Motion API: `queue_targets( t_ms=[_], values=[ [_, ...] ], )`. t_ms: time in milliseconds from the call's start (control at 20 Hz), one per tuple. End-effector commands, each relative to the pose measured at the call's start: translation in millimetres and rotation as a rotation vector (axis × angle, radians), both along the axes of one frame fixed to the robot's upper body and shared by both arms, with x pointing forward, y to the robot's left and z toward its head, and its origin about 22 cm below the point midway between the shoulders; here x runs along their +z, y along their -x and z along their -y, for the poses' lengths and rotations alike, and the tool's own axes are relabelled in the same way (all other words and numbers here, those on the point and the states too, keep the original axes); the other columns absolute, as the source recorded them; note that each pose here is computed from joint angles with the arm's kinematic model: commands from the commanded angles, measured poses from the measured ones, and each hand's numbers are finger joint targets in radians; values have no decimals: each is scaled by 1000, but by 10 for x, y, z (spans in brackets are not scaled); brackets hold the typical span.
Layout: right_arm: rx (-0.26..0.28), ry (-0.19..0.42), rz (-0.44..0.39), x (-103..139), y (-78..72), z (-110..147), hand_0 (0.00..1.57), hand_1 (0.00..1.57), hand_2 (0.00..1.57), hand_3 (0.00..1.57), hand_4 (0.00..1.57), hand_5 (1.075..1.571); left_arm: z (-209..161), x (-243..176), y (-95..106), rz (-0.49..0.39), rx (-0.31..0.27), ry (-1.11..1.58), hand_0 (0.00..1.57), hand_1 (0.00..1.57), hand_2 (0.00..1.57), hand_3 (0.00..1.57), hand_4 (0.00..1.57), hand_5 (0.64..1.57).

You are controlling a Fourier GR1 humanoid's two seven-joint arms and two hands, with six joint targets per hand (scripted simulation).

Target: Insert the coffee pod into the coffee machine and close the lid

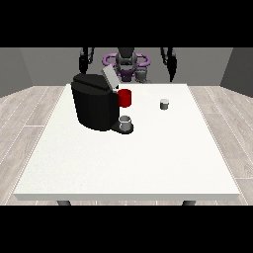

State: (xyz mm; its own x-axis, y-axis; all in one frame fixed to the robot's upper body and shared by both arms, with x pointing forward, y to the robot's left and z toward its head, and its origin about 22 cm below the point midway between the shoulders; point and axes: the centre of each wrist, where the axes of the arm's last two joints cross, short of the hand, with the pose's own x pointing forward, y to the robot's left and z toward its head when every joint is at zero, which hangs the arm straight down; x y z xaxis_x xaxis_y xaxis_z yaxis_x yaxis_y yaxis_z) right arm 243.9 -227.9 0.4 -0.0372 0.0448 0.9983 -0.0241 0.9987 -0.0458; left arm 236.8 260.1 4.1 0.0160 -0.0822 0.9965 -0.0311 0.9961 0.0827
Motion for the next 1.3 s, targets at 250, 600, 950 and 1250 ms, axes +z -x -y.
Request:
queue_targets(
  t_ms=[250,600,950,1250],
  values=[
    [-59,33,-100,-135,90,295,0,0,0,0,0,1571,-357,-15,191,33,-206,-211,0,0,0,0,0,1571],
    [-213,197,-41,-52,-48,113,0,0,0,0,0,1571,-456,90,9,103,-286,-377,0,0,0,0,0,1571],
    [-109,180,51,106,-208,-58,0,0,0,0,0,1571,-879,472,-471,55,-248,-542,0,0,0,0,0,1571],
    [-96,173,20,152,-263,-179,0,0,0,0,0,1571,-941,487,-667,-48,-260,-677,0,0,0,0,0,1571]
  ],
)
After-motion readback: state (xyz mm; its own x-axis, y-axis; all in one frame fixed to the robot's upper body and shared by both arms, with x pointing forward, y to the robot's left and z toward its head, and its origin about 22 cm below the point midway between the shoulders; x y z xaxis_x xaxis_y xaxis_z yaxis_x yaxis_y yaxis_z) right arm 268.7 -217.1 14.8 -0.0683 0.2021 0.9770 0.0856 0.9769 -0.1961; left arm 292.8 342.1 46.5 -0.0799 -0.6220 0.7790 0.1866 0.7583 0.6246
